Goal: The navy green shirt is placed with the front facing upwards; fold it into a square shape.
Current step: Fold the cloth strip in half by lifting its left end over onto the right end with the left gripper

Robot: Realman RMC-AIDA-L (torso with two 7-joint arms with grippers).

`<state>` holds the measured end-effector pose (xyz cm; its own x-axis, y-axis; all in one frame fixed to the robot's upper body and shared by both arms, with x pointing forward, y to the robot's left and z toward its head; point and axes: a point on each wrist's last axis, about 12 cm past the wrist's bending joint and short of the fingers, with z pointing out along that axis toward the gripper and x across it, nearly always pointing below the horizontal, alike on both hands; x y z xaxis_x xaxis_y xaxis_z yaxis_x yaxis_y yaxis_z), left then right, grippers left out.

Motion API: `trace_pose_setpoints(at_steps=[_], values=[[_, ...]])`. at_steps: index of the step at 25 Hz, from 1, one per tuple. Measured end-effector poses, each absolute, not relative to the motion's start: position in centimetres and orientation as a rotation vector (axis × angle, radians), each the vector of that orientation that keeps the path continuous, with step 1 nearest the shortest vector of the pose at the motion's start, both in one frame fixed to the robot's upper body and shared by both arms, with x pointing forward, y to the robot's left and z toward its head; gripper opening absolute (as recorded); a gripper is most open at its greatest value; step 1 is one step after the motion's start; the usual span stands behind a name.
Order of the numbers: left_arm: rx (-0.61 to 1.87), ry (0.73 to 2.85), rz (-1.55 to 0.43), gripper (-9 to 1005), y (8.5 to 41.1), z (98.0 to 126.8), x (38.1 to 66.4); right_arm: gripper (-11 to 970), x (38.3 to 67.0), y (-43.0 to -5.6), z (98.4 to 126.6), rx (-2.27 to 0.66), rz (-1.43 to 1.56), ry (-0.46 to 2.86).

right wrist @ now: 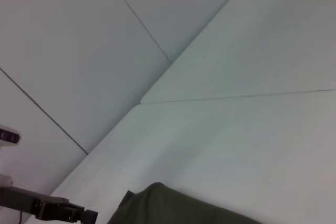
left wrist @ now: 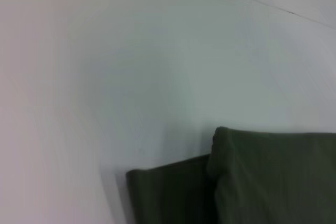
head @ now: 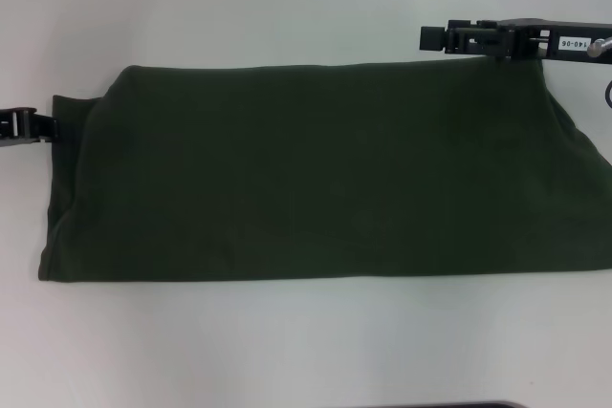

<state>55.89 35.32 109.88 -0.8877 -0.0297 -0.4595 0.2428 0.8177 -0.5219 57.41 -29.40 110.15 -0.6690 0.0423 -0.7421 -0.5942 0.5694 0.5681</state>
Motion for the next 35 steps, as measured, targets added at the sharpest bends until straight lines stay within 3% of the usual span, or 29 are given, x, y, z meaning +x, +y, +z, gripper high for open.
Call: trace_pose_setpoints(at_steps=[8, 25, 30, 35], values=[[0.157, 2.571, -0.813, 158, 35.05, 109.38, 55.68, 911, 57.32, -29.44, 110.11, -0.438, 1.110, 2.067], [0.095, 2.584, -0.758, 854, 35.48, 109.25, 56.10, 912, 57.24, -29.69, 110.11, -0.442, 1.105, 2.070], [0.101, 2.605, -0.759, 940, 35.29, 108.93, 56.08, 912, 57.24, -29.76, 110.14, -0.441, 1.103, 2.069], [0.112, 2.611, -0.766, 940, 35.13, 108.94, 56.15, 913, 57.22, -29.86, 110.13, -0.439, 1.101, 2.071]])
